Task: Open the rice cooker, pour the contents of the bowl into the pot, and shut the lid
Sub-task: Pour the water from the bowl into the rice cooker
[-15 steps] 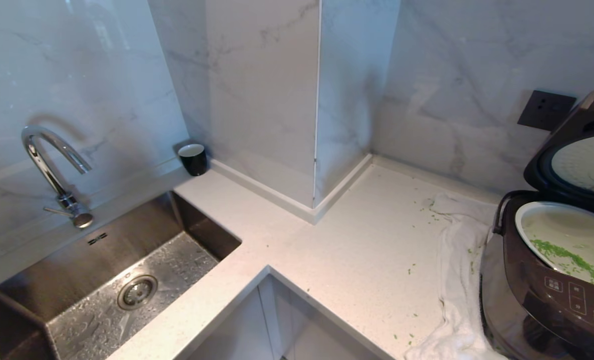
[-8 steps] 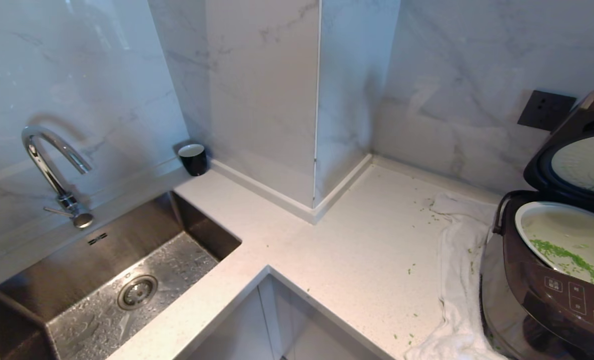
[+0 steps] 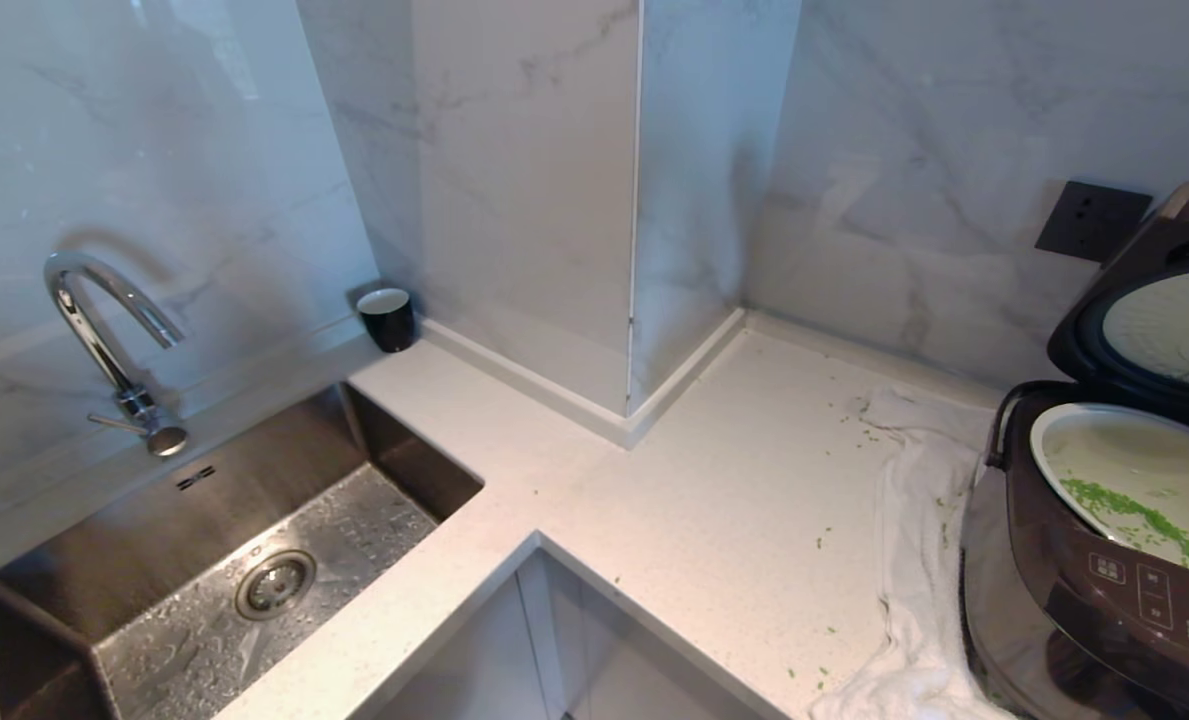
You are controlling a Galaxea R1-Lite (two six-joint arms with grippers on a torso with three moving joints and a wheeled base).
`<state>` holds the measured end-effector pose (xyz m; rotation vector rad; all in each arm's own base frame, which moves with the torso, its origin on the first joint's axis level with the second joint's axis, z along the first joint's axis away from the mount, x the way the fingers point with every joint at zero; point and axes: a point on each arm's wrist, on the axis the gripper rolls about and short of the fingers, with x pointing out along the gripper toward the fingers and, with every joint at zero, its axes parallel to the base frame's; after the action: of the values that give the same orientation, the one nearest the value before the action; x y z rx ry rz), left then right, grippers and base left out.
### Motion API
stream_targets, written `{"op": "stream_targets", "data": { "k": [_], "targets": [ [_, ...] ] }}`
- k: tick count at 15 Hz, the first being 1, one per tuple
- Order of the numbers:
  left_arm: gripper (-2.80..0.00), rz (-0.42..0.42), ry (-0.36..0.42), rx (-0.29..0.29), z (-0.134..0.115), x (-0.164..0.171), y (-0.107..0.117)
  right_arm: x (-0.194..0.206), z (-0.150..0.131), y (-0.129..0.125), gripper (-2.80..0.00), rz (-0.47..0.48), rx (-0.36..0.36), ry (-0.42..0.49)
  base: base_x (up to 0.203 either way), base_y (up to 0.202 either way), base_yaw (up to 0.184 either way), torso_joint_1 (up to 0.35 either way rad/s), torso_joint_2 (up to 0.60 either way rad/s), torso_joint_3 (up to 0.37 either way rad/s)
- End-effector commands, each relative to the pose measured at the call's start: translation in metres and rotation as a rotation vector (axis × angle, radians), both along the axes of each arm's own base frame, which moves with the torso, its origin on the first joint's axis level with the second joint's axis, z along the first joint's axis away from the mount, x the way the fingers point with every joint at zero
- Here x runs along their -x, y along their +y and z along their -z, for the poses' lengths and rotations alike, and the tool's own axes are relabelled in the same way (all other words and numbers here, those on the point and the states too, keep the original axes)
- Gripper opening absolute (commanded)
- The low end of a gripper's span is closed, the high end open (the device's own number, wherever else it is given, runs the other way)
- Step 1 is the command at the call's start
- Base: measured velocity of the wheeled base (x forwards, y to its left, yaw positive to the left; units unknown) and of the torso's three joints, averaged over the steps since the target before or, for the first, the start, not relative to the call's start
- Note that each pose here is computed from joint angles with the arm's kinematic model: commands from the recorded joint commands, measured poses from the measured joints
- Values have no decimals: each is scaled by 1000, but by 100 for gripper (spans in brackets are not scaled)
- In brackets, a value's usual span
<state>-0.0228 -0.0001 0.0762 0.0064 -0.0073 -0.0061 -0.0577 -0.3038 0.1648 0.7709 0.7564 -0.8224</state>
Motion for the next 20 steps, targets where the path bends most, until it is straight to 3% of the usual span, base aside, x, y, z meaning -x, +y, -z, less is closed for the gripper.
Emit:
{"op": "stream_targets", "data": {
  "k": [1, 13, 20],
  "targets": [
    [-280, 0, 4, 0, 1, 0, 0, 5, 20, -7, -280, 9, -41, -4, 0, 0, 0, 0, 0, 0],
    [-280, -2, 4, 0, 1, 0, 0, 45, 92, -43, -280, 61, -65, -3, 0, 0, 0, 0, 0, 0],
    [-280, -2, 4, 0, 1, 0, 0, 60, 119, -57, -280, 66, 9, 2, 0, 0, 0, 0, 0, 0]
  ]
}}
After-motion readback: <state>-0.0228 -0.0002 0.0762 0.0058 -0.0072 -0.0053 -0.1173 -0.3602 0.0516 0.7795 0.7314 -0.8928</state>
